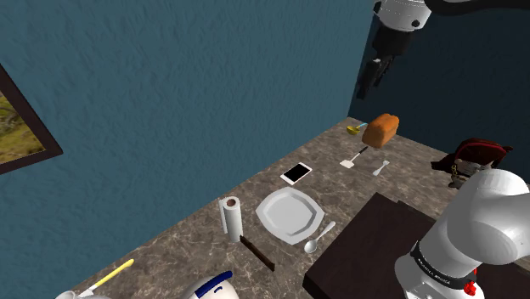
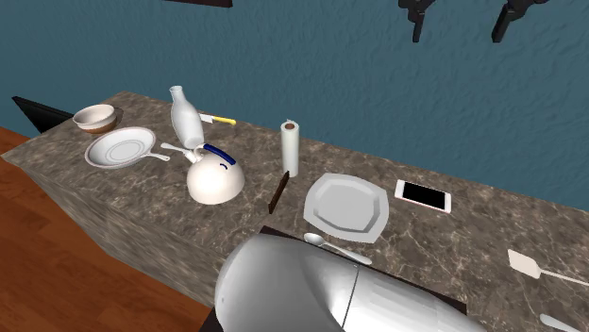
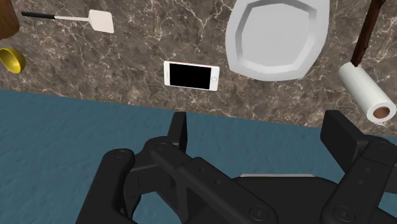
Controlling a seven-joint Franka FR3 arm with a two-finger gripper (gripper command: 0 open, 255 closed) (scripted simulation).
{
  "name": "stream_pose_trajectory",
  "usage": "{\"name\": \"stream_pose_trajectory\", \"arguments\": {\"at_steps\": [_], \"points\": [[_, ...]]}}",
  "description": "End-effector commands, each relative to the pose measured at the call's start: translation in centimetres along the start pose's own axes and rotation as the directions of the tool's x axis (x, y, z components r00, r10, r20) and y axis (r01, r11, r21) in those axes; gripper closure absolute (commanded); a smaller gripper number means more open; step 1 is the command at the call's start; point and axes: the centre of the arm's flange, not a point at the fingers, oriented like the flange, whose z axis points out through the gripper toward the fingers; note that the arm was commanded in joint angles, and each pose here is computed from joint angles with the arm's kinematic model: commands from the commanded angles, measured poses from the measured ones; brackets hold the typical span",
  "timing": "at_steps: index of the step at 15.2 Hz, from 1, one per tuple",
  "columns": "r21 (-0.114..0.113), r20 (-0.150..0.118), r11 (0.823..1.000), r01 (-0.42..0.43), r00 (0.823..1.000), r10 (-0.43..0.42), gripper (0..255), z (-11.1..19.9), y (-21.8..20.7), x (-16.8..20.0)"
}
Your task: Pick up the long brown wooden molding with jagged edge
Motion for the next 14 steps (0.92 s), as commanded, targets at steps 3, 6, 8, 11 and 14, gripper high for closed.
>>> {"name": "stream_pose_trajectory", "arguments": {"at_steps": [3,6,8,11,14], "points": [[0.004,0.01,1.0,-0.001,1.0,0.001,0,2.1,-1.4,0.7],[0.01,0.025,1.0,-0.002,1.0,0.002,0,5.3,-3.6,1.8],[0.014,0.036,1.0,-0.003,0.999,0.002,0,7.4,-5.0,2.5],[0.02,0.051,1.0,-0.004,0.999,0.003,0,10.5,-7.2,3.5],[0.026,0.066,1.0,-0.006,0.998,0.004,0,13.7,-9.4,4.5]]}}
